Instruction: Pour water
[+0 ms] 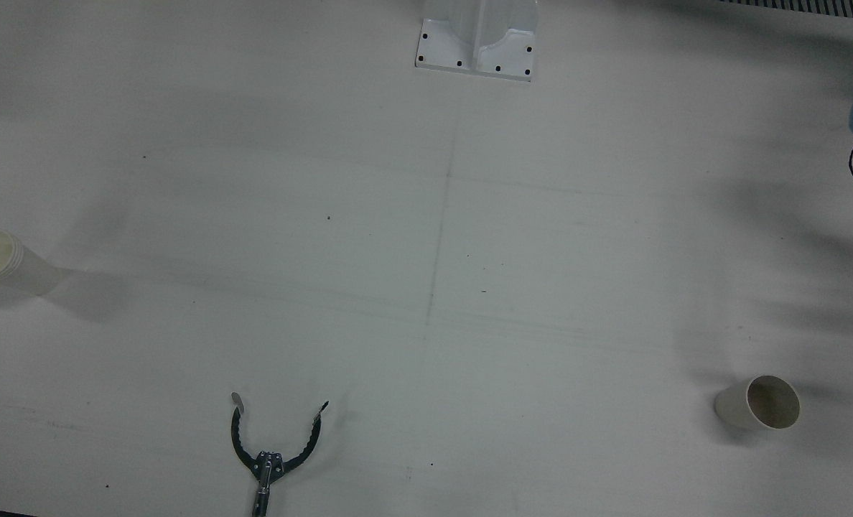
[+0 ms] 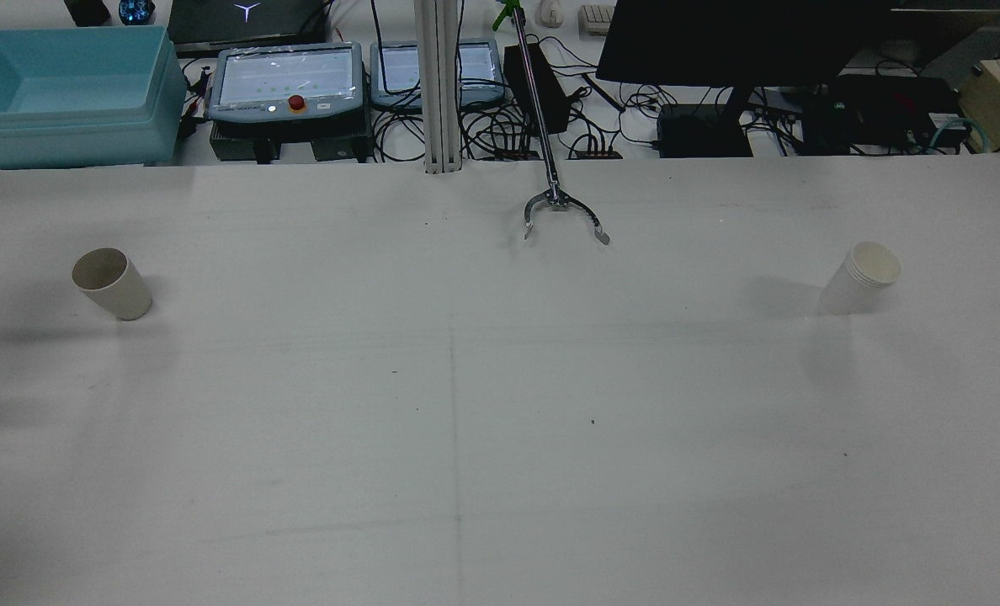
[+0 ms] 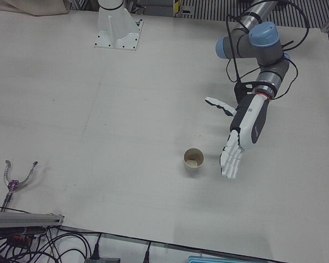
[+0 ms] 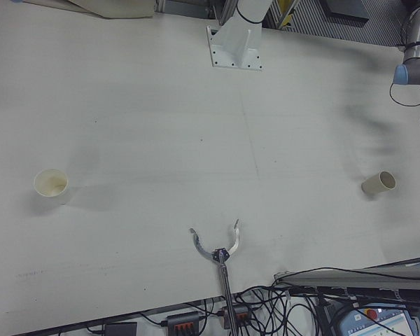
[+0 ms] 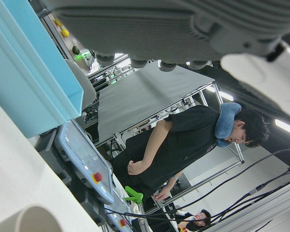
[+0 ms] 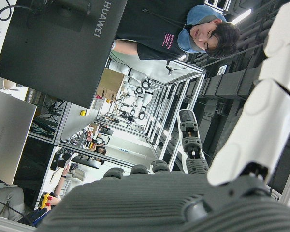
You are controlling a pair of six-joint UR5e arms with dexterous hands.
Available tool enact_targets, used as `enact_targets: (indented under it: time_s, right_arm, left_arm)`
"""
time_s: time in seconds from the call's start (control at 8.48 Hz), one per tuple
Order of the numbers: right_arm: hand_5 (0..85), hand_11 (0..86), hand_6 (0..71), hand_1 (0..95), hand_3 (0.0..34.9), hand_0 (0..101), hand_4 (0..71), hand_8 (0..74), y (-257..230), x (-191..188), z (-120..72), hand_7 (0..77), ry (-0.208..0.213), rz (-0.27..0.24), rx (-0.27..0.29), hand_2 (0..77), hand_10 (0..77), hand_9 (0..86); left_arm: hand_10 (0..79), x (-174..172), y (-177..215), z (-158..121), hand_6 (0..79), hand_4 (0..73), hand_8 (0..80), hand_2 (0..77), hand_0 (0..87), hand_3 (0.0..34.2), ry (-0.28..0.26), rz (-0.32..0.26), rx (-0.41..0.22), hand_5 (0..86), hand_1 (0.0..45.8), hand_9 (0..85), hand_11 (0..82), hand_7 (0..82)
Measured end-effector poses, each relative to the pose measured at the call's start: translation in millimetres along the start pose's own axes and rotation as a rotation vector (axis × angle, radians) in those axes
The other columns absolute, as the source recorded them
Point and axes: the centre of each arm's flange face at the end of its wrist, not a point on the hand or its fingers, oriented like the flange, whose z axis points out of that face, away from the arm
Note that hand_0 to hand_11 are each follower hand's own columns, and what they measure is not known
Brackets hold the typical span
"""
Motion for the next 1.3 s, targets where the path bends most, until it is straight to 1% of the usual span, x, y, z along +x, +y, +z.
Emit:
enact_targets:
  time_s: [0.12, 0.24, 0.35, 0.47, 0.59, 0.71, 0.83, 0.94, 1.06, 1.18, 1.3]
  right_arm:
    - [12.5, 0.5, 1.6, 12.0, 0.0, 46, 13.6, 0.5, -4, 0, -4.7, 3.8, 0.001, 0.0, 0.009, 10.9, 0.5, 0.5]
    - [12.5, 0.5, 1.6, 12.5, 0.0, 46, 13.1, 0.5, -6, 0, -8.6, 3.8, 0.002, 0.001, 0.015, 12.5, 0.5, 0.5]
    - [12.5, 0.5, 1.6, 12.5, 0.0, 46, 13.1, 0.5, -7, -1, -11.1, 3.3, 0.001, 0.002, 0.018, 12.5, 0.5, 0.5]
    - [12.0, 0.5, 1.6, 12.5, 0.0, 46, 13.1, 0.5, -8, -1, -13.6, 3.8, 0.0, 0.003, 0.021, 12.5, 0.5, 0.5]
    - [12.5, 0.5, 1.6, 12.5, 0.0, 46, 13.1, 0.5, -9, -1, -15.0, 3.8, 0.001, 0.003, 0.023, 12.5, 0.5, 0.5]
    - [12.0, 0.5, 1.6, 12.5, 0.0, 46, 13.1, 0.5, -9, -1, -15.7, 4.9, 0.001, 0.002, 0.023, 12.5, 0.5, 0.5]
    - [12.5, 0.5, 1.6, 12.5, 0.0, 46, 13.1, 0.5, -8, -1, -15.8, 4.9, 0.001, 0.001, 0.023, 12.5, 0.5, 0.5]
    - [12.5, 0.5, 1.6, 12.5, 0.0, 46, 13.1, 0.5, -8, -1, -15.9, 4.9, 0.001, 0.001, 0.023, 12.5, 0.5, 0.5]
    - [12.5, 0.5, 1.6, 12.5, 0.0, 46, 13.1, 0.5, -8, -1, -15.9, 4.9, 0.001, 0.0, 0.023, 12.5, 0.5, 0.5]
    - [12.5, 0.5, 1.6, 12.5, 0.0, 46, 13.6, 0.5, -8, -1, -15.8, 4.9, 0.002, -0.001, 0.023, 12.5, 0.5, 0.5]
    - [12.5, 0.5, 1.6, 12.0, 0.0, 46, 13.6, 0.5, -9, 0, -15.8, 4.9, 0.003, -0.003, 0.024, 12.5, 0.5, 0.5]
  left_arm:
    - [0.0, -11, -23, -17, 0.0, 1.1, 0.0, 15.3, 31.5, 10.5, -0.01, 0.004, 0.012, 0.5, 13.1, 1.1, 1.1, 0.5]
    - [0.0, -18, -38, -34, 0.0, 1.1, 0.0, 8.7, 48.0, 8.6, -0.018, 0.008, 0.025, 0.5, 23.5, 1.1, 1.1, 0.5]
    - [0.0, -21, -48, -44, 0.0, 1.1, 0.0, 2.2, 66.6, 7.6, -0.023, 0.008, 0.032, 0.5, 35.5, 1.1, 1.1, 0.5]
    - [0.0, -25, -55, -49, 0.0, 1.1, 0.0, 2.2, 66.6, 7.6, -0.02, 0.002, 0.026, 0.5, 35.5, 1.1, 1.1, 0.5]
    - [0.0, -29, -59, -48, 0.0, 1.1, 0.0, 1.1, 80.2, 6.6, -0.013, -0.004, 0.012, 0.5, 31.6, 1.1, 2.2, 0.5]
    - [0.0, -33, -62, -44, 0.0, 1.1, 0.0, 1.1, 80.2, 6.6, -0.007, -0.008, -0.003, 0.5, 31.6, 1.1, 2.2, 0.5]
    - [0.0, -44, -64, -40, 0.0, 1.1, 0.0, 1.1, 80.1, 6.6, -0.012, -0.018, -0.025, 0.5, 29.5, 1.1, 2.2, 0.5]
    - [0.0, -61, -65, -34, 0.0, 1.1, 0.0, 1.1, 80.1, 6.6, -0.026, -0.052, -0.042, 0.5, 31.1, 1.1, 2.7, 0.5]
    - [0.0, -75, -67, -23, 0.0, 1.1, 0.0, 1.1, 80.1, 7.2, -0.042, -0.101, -0.05, 0.5, 31.1, 1.1, 2.7, 0.5]
    - [0.0, -85, -65, -9, 0.0, 1.1, 0.0, 1.1, 80.1, 6.9, -0.065, -0.147, -0.056, 0.5, 31.6, 1.1, 3.3, 0.5]
    - [0.0, -93, -65, 3, 0.0, 1.1, 0.0, 1.1, 80.1, 6.5, -0.089, -0.174, -0.057, 0.5, 31.6, 1.1, 3.3, 0.5]
